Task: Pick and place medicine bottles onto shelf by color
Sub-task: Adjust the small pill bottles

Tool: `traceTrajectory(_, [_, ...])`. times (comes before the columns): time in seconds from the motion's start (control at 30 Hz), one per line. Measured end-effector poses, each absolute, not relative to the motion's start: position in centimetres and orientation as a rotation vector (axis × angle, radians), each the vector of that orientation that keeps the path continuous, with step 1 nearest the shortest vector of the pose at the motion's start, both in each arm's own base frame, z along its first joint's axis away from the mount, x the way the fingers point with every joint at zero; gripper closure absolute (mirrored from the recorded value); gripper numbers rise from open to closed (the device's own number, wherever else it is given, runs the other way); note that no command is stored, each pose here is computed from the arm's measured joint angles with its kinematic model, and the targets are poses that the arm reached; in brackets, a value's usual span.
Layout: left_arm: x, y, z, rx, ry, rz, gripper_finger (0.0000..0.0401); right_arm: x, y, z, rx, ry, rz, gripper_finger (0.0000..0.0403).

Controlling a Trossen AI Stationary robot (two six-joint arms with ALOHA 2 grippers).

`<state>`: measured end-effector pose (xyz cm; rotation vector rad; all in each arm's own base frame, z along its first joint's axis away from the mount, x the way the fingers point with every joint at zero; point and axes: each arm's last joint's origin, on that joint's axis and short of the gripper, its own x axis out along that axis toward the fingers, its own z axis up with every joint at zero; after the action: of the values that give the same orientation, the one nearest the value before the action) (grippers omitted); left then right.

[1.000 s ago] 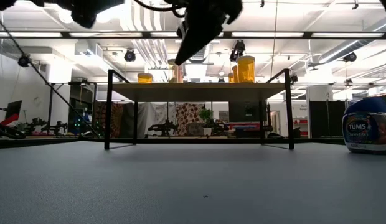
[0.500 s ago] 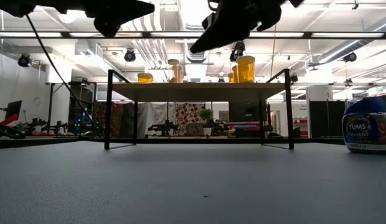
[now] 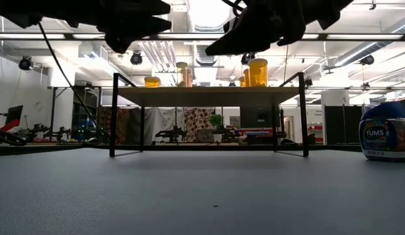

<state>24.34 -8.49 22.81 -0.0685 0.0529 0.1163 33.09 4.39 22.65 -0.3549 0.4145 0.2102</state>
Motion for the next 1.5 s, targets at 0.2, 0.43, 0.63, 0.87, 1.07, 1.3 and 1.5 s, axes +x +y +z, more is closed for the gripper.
traceTrajectory(0.2, [24.6,-8.4,22.3,-0.062,0.071,0.127,0.0225,32.9,4.4,22.2,-0.379,0.392,0.215,0.0394])
traceTrajectory(0.43, [25.1,-7.5,22.5,-0.092,0.057,0.171,0.0225,32.7,4.3,22.4,-0.399,0.395,0.219,0.0394])
traceTrajectory(0.63, [25.8,-6.8,22.7,-0.040,0.181,0.216,0.0240,31.8,4.2,23.1,-0.397,0.422,0.224,0.0394])
traceTrajectory(0.87, [26.7,-5.0,24.6,0.065,0.448,0.299,0.0321,30.3,4.0,24.0,-0.372,0.393,0.213,0.0394])
traceTrajectory(1.07, [26.7,-3.1,26.1,0.148,0.575,0.370,0.0394,29.6,4.0,23.9,-0.359,0.396,0.213,0.0394])
traceTrajectory(1.3, [26.8,-0.5,26.2,0.209,0.597,0.524,0.0394,29.6,4.0,23.9,-0.358,0.394,0.212,0.0394])
traceTrajectory(1.5, [26.8,0.6,26.2,0.191,0.589,0.564,0.0394,29.6,4.0,23.9,-0.359,0.394,0.212,0.0394])
